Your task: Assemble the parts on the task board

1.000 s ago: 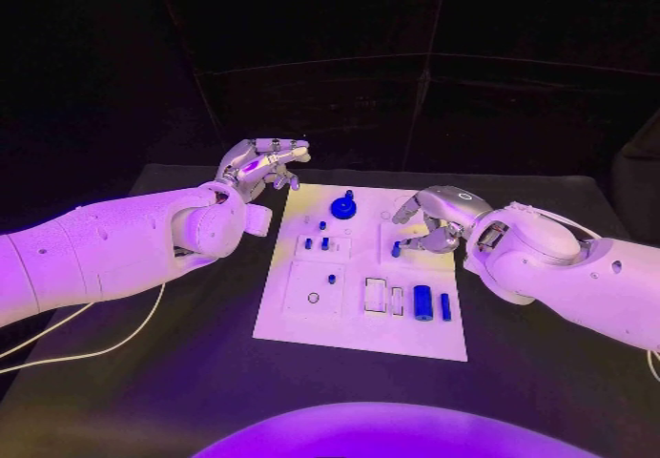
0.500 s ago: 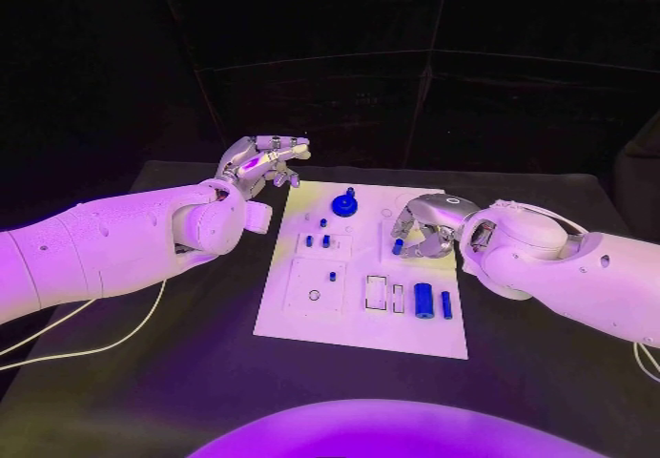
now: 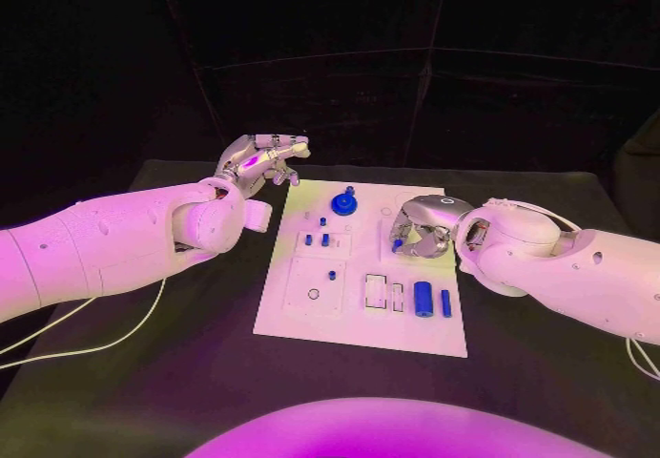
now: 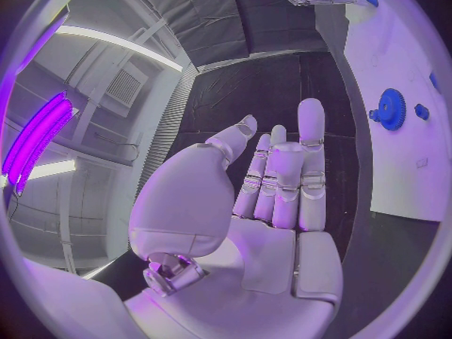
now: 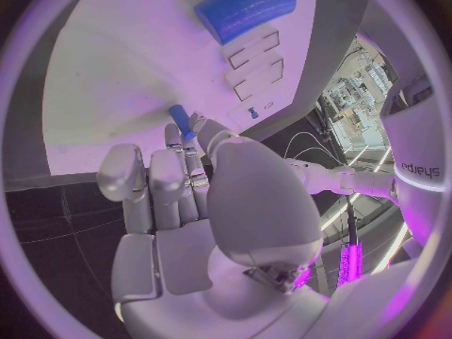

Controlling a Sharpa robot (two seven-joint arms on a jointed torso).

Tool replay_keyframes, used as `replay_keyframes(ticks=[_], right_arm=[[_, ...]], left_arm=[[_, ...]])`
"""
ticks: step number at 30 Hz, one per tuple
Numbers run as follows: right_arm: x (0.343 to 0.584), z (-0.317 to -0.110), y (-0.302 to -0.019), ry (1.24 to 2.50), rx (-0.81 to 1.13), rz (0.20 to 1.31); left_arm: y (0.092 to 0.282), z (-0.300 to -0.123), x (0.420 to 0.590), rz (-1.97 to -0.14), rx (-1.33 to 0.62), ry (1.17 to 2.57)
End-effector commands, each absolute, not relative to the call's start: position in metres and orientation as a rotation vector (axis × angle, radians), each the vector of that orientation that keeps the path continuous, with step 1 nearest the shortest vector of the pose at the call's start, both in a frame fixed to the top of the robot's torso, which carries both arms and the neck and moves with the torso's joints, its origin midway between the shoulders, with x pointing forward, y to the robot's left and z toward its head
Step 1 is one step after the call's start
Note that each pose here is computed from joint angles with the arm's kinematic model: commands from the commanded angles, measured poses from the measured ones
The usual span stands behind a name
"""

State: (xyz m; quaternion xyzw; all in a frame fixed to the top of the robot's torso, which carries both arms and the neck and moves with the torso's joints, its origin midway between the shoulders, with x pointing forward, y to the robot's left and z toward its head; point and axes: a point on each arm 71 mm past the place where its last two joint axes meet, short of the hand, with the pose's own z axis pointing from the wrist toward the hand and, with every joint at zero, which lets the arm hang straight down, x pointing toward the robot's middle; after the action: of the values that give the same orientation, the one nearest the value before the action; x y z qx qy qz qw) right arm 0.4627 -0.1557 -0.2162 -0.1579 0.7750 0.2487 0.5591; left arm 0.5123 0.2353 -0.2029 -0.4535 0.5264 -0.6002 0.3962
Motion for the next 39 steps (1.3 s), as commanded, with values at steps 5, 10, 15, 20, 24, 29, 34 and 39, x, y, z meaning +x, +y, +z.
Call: replay_keyframes(ticks=[5,10,15,20,24,29,34,39], right_arm=[[0.466,-0.213,-0.154,1.784,-0.358,0.597],[0.468,-0.211,-0.155,1.745,-0.342,0.587],[0.464,-0.206,-0.154,1.699,-0.334,0.607],[0.451,-0.196,-0.152,1.645,-0.324,0.669],[0.439,-0.185,-0.147,1.599,-0.312,0.734],[0.427,-0.173,-0.133,1.566,-0.311,0.817],[0.421,-0.170,-0.116,1.571,-0.329,0.883],[0.419,-0.172,-0.090,1.589,-0.366,0.950]], left_arm=[[0.234,-0.202,0.513,-1.536,-1.146,1.335],[0.234,-0.202,0.513,-1.536,-1.148,1.337],[0.235,-0.202,0.512,-1.534,-1.149,1.338],[0.236,-0.202,0.512,-1.532,-1.150,1.337],[0.236,-0.202,0.512,-1.531,-1.150,1.337],[0.237,-0.202,0.513,-1.530,-1.150,1.337],[0.236,-0.202,0.513,-1.531,-1.150,1.337],[0.234,-0.202,0.513,-1.535,-1.148,1.339]])
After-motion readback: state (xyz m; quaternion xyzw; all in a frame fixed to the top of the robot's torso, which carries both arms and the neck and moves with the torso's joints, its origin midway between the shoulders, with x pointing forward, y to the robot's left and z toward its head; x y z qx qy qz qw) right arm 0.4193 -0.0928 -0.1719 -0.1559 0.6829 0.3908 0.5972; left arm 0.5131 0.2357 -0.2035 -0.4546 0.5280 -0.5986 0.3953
